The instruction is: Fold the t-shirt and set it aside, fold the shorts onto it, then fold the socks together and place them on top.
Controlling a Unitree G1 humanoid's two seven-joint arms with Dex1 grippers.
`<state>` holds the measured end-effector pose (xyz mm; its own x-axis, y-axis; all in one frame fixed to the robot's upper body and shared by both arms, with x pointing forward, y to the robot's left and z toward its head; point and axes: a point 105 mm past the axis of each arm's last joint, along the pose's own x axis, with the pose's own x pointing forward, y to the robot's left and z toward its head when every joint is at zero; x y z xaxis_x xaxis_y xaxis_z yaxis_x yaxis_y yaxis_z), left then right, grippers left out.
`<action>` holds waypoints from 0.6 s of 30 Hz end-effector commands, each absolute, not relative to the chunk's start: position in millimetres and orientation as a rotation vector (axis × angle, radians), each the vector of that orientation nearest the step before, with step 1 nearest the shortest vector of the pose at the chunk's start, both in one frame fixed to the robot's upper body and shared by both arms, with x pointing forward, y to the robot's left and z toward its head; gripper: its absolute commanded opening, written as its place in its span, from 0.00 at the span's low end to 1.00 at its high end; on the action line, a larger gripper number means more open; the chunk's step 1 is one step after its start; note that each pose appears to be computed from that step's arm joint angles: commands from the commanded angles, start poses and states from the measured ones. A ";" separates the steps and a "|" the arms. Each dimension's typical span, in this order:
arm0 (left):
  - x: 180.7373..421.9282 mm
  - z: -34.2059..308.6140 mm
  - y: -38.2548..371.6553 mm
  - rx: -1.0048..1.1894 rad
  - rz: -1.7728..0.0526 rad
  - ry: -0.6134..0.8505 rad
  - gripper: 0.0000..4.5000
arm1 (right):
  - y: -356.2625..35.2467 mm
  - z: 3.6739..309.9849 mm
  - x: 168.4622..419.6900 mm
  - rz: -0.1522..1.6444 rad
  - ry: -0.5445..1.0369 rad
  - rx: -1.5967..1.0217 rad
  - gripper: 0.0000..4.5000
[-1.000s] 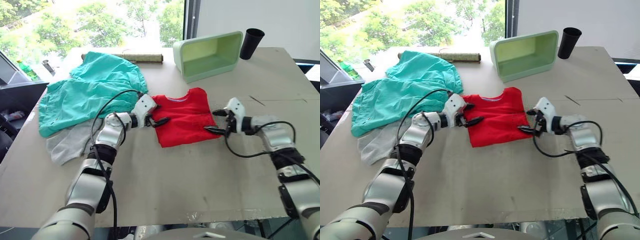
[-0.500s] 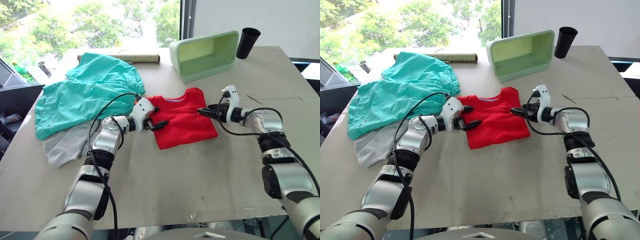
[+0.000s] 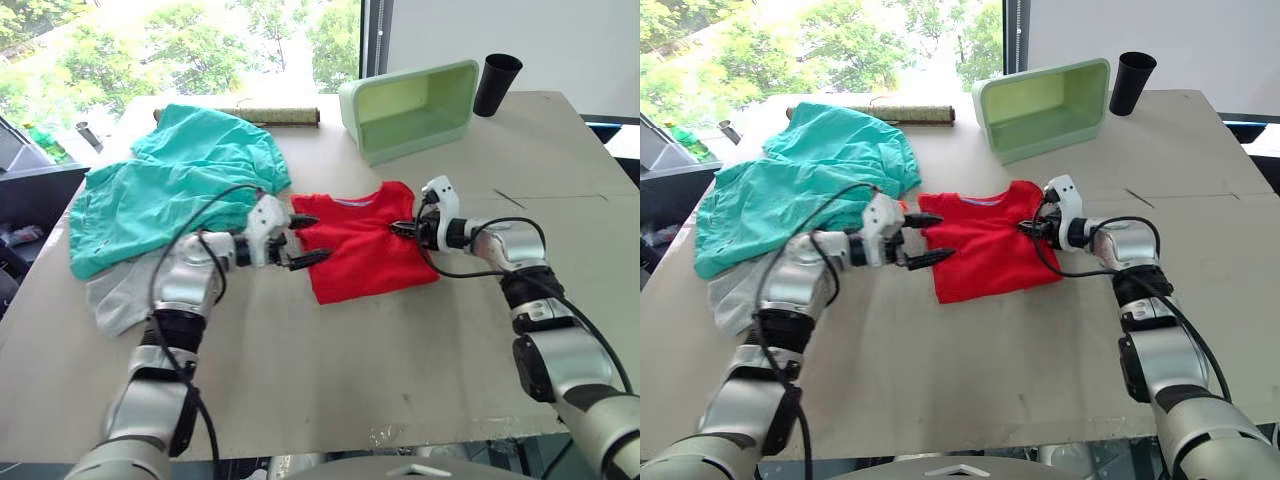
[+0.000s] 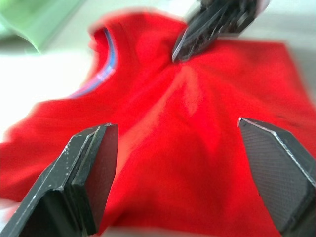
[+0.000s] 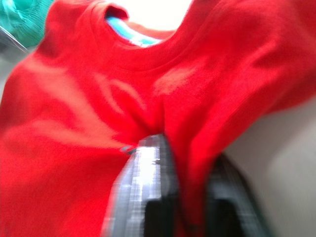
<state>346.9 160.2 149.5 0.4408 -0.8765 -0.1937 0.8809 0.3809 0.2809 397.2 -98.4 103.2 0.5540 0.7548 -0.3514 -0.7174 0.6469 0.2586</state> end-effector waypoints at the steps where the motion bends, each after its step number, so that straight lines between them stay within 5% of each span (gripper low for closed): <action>1: 321.4 183.2 151.4 0.388 -1.241 -0.040 0.92 | -116.0 115.4 390.2 0.821 0.432 0.040 0.02; 10: 268.5 224.9 105.5 0.386 -1.444 -0.088 0.92 | -222.8 139.2 347.2 0.583 0.460 -0.153 0.02; 18: 255.7 233.6 83.2 0.417 -1.525 -0.087 0.92 | -336.5 160.6 314.9 0.383 0.516 -0.466 0.02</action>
<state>260.9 88.1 227.0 0.0731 -0.9782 -0.1946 0.9595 0.0157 0.2813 314.5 -322.2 142.7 0.7659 0.2542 -0.5906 -0.4674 0.8509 -0.2398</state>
